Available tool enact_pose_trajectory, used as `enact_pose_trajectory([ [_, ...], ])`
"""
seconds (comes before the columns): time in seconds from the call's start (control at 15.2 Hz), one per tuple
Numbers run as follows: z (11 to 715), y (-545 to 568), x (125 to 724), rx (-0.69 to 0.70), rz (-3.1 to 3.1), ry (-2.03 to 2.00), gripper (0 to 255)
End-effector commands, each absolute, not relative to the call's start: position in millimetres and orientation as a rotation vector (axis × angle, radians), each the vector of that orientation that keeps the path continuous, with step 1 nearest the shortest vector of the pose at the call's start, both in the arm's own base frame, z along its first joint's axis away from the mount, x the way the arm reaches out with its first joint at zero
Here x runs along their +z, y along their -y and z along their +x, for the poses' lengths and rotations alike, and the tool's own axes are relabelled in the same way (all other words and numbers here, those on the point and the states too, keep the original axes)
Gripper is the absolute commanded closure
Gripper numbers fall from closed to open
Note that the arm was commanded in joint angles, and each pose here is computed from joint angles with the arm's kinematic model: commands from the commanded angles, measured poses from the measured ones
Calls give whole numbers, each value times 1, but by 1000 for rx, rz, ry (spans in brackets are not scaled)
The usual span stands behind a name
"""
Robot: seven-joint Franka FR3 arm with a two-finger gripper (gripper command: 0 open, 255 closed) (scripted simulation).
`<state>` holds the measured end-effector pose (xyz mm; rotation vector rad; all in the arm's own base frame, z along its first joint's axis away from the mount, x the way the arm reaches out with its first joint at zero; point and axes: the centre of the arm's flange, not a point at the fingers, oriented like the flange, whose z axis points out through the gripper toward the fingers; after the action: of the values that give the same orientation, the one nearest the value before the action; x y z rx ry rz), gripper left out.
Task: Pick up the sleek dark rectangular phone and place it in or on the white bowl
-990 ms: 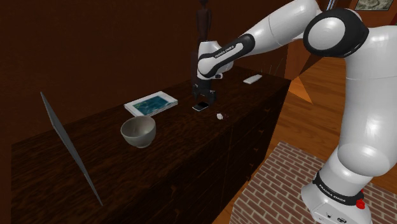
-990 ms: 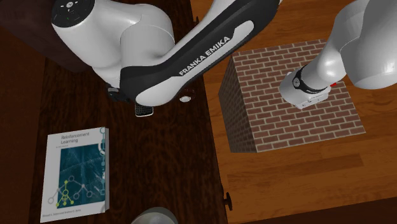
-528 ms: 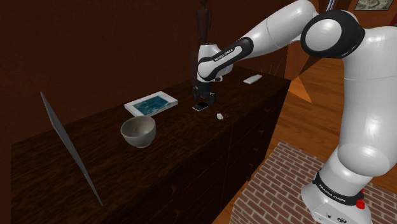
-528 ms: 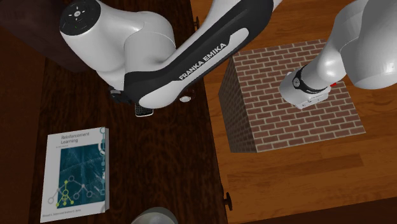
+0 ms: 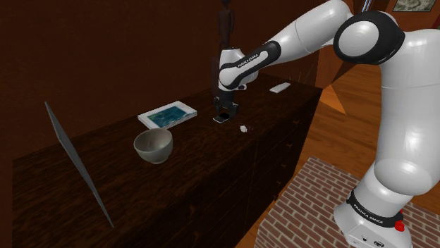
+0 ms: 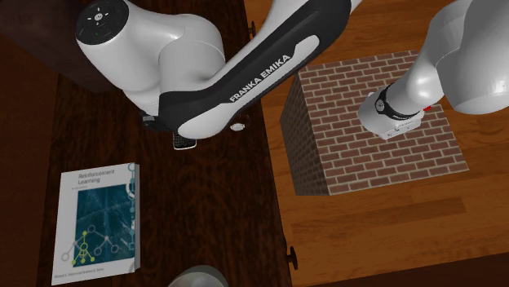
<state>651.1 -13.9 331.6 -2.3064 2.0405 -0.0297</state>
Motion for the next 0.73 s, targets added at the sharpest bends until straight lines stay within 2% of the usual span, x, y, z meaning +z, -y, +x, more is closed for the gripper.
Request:
enact_pose_trajectory([
  [0.0, 651, 14, 331, -28, -2307, -2041, 255],
  [0.66, 651, 14, 368, -28, -2307, -2041, 255],
])
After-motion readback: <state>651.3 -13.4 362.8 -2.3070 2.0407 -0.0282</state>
